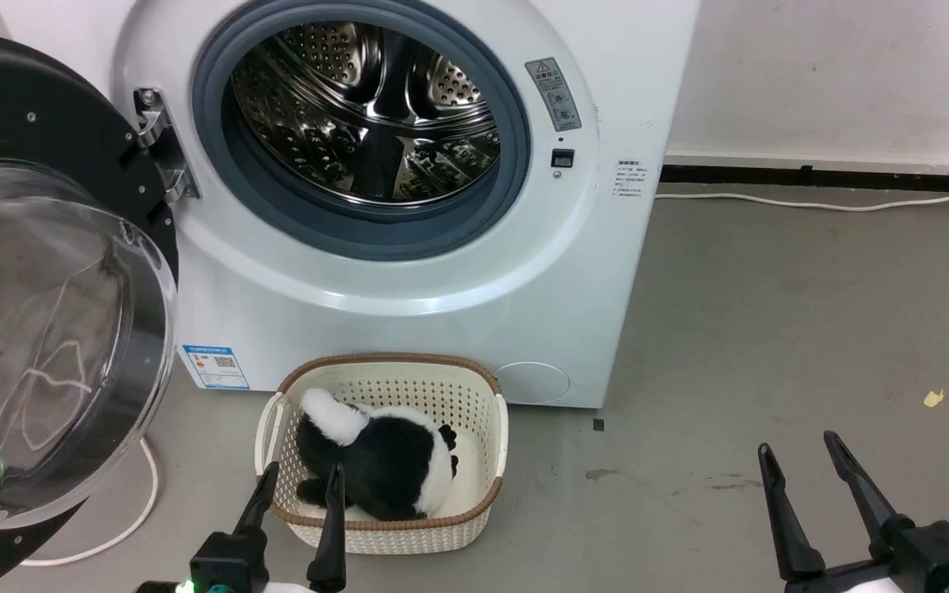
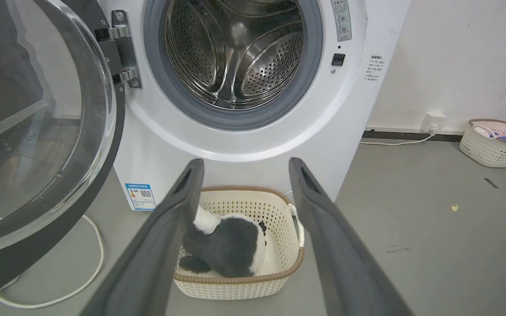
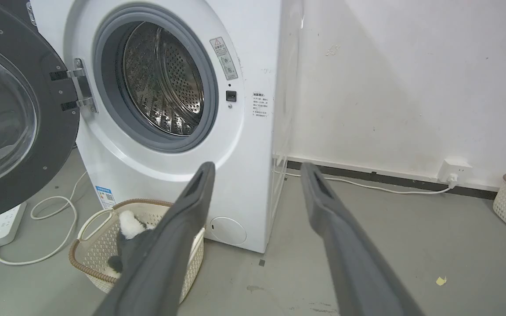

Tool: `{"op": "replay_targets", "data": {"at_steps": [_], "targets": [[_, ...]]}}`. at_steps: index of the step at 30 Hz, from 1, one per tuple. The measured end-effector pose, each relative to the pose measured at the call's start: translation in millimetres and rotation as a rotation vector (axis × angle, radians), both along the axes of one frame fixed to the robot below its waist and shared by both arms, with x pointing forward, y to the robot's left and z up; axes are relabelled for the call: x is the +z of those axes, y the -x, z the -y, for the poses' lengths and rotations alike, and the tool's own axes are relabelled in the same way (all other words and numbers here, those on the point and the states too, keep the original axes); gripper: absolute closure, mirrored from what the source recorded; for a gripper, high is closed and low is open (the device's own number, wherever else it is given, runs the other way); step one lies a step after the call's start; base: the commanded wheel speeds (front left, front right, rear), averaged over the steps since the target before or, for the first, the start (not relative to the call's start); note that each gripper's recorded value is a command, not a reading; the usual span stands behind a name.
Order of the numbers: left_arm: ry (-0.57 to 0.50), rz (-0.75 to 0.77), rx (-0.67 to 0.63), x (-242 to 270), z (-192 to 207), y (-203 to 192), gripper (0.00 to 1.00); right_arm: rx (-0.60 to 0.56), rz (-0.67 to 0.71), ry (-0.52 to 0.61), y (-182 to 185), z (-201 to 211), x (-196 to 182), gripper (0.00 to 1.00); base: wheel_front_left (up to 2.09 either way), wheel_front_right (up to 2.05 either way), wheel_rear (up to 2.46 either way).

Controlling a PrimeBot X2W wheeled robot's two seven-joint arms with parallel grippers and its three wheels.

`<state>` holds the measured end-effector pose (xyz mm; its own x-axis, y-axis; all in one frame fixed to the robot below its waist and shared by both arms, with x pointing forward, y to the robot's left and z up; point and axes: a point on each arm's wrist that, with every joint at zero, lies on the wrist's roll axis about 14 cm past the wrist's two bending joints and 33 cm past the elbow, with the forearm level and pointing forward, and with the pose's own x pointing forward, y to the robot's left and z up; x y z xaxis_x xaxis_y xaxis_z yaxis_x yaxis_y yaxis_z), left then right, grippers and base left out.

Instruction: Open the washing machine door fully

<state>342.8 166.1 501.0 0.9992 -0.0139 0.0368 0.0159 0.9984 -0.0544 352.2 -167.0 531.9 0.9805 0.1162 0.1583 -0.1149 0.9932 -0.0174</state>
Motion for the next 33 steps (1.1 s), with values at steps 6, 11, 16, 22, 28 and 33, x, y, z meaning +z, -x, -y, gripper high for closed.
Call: {"op": "replay_targets", "data": {"at_steps": [6, 11, 16, 22, 28, 33], "targets": [[-0.003, 0.006, 0.000, -0.4, 0.1, -0.6, 0.00, -0.007, -0.001, -0.002, 1.7, 2.1, -0.3, 0.00, 0.00, 0.00, 0.00], [-0.001, 0.007, -0.003, -0.4, 1.4, -0.7, 1.00, -0.007, -0.001, -0.006, 1.8, 2.4, -0.3, 1.00, 0.00, 0.00, 0.00], [0.001, 0.003, -0.008, -1.0, 3.4, -0.7, 1.00, -0.008, -0.003, -0.006, 1.8, 2.7, -0.5, 1.00, 0.00, 0.00, 0.00], [0.002, -0.003, -0.008, -1.5, 3.1, -1.4, 1.00, -0.009, -0.016, -0.004, 1.6, 2.7, -2.5, 1.00, 0.00, 0.00, 0.00], [-0.006, -0.006, -0.003, -0.9, 1.0, -2.4, 1.00, -0.009, -0.029, -0.002, 1.3, 2.7, -4.3, 1.00, 0.00, 0.00, 0.00], [-0.011, -0.007, -0.003, 0.4, 0.2, -3.4, 1.00, -0.009, -0.037, -0.001, 0.7, 2.4, -5.2, 1.00, 0.00, 0.00, 0.00]]}}
